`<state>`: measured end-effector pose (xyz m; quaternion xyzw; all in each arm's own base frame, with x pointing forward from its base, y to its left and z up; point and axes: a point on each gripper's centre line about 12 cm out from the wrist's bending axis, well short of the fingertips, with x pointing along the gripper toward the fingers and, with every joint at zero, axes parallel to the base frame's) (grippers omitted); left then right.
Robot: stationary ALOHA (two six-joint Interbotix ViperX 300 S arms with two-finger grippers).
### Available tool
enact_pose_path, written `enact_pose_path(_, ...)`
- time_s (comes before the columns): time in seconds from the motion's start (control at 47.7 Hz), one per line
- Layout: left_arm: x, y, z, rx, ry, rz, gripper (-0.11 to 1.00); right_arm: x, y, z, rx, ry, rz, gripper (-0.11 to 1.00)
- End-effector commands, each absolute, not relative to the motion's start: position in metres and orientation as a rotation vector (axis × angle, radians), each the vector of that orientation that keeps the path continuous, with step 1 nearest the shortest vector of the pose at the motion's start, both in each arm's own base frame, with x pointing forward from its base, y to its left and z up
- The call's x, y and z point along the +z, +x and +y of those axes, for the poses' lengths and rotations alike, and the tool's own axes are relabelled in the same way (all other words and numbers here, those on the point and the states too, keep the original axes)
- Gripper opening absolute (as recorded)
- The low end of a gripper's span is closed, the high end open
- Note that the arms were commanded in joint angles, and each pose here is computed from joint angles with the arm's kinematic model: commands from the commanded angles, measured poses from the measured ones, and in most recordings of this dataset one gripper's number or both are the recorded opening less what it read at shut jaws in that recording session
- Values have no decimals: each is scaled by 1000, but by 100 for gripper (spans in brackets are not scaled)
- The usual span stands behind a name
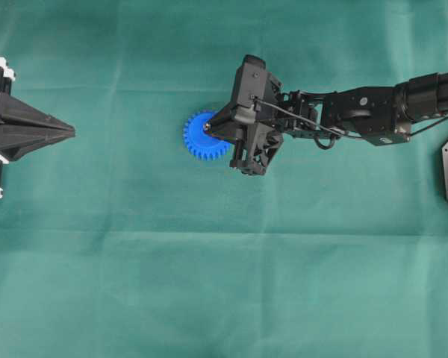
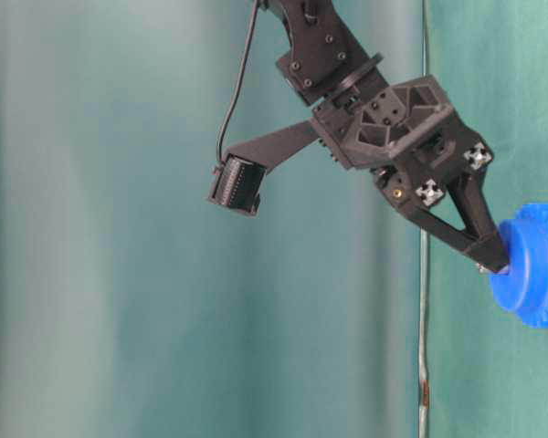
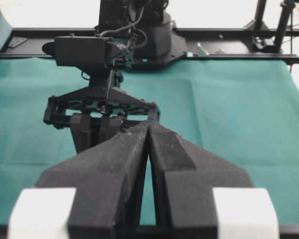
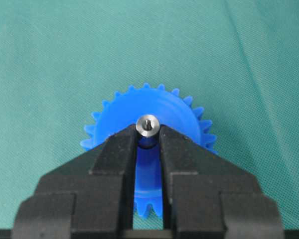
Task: Insert the shaft placed at a random location into the center hole of the medium gear at another random location.
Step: 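Lower the shaft into the gear's center hole with the right gripper, then open the right gripper and release the shaft in the gear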
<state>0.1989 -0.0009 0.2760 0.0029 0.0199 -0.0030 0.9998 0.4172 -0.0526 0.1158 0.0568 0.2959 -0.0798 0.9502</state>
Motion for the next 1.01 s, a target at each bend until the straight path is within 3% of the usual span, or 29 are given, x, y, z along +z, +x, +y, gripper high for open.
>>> enact_pose_path(0.0,280,201,-1,-5,9,31,0,130,425,-54,-162,109,550,13)
enact_pose_path(0.545,280,201,-1,-5,9,31,0,129,424,-54,-162,111,559,15)
enact_pose_path(0.629,280,201,-1,-5,9,31,0,130,424,-55,-164,111,554,31)
enact_pose_path(0.818,280,201,-1,-5,9,32,0,145,422,-54,-162,102,497,86)
enact_pose_path(0.86,280,201,-1,-5,9,32,0,150,422,-54,-162,100,485,91)
enact_pose_path(0.986,280,201,-1,-5,7,32,0,163,417,-54,-159,96,460,83)
